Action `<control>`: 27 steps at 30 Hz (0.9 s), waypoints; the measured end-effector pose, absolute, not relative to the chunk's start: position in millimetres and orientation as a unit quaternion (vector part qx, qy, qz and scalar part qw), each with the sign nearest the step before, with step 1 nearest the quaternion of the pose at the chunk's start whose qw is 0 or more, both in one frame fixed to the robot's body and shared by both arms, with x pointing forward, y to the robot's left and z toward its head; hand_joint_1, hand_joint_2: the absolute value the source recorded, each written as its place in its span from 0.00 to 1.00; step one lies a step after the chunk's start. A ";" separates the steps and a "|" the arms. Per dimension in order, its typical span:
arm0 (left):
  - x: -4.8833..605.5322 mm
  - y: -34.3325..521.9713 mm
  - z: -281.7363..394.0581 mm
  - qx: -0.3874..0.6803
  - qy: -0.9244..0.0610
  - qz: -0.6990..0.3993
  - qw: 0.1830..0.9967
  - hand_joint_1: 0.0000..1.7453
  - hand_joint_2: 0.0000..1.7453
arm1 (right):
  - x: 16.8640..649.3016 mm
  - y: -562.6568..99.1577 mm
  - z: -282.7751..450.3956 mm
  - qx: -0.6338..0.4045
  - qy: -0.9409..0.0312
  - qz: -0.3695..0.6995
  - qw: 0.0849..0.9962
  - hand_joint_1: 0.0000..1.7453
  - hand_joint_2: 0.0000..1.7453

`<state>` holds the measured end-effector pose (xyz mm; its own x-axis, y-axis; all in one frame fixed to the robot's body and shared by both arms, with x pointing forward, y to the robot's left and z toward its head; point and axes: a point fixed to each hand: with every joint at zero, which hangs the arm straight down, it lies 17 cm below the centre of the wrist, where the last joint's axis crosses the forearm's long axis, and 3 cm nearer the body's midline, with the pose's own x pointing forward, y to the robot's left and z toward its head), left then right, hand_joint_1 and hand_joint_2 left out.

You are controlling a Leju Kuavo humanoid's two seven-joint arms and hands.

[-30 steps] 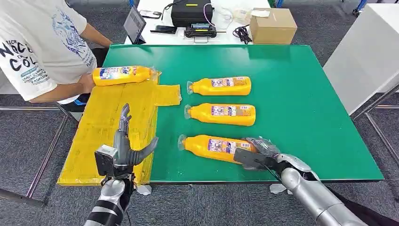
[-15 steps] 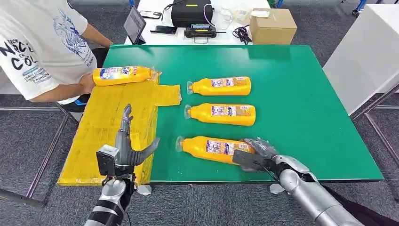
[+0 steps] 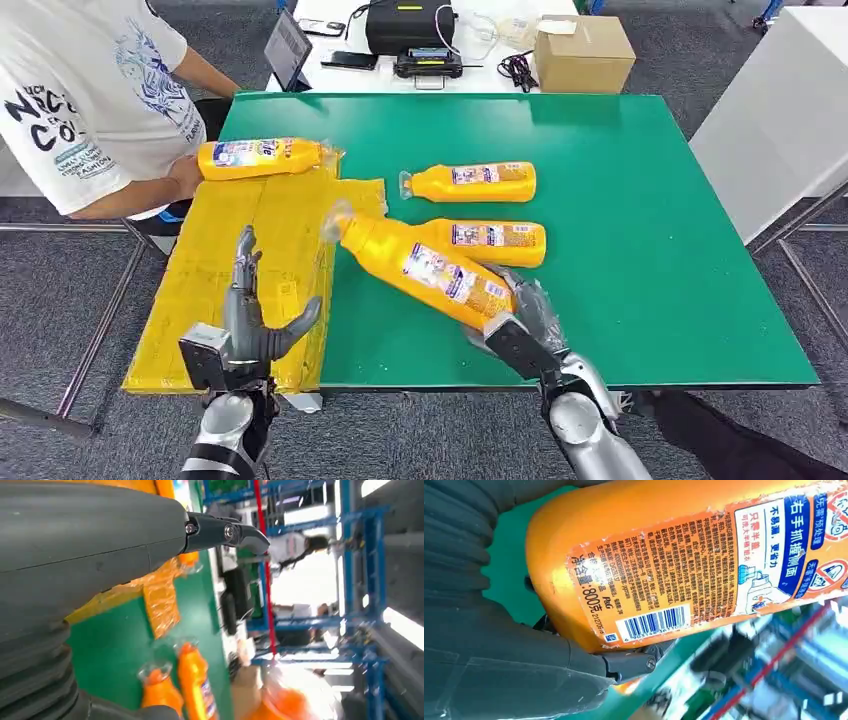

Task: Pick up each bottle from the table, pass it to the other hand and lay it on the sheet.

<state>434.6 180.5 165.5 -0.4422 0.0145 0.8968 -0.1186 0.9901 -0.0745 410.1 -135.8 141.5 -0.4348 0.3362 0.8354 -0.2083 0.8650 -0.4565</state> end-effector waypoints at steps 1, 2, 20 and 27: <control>432.8 185.9 169.8 0.034 -0.849 0.071 0.522 0.00 1.00 | 409.9 -138.9 147.1 -0.042 -0.812 0.245 0.529 1.00 1.00; 430.7 191.6 174.6 0.038 -0.852 0.079 0.516 0.00 1.00 | 409.6 -142.3 151.7 -0.044 -0.815 0.234 0.528 1.00 1.00; 408.2 210.7 220.9 -0.090 -0.850 0.166 0.493 0.00 1.00 | 396.7 -170.5 166.5 -0.085 -0.832 0.171 0.521 1.00 1.00; 403.7 117.0 175.1 -0.313 -0.753 0.119 0.566 0.00 1.00 | 378.1 -151.5 186.2 -0.065 -0.870 0.137 0.469 1.00 1.00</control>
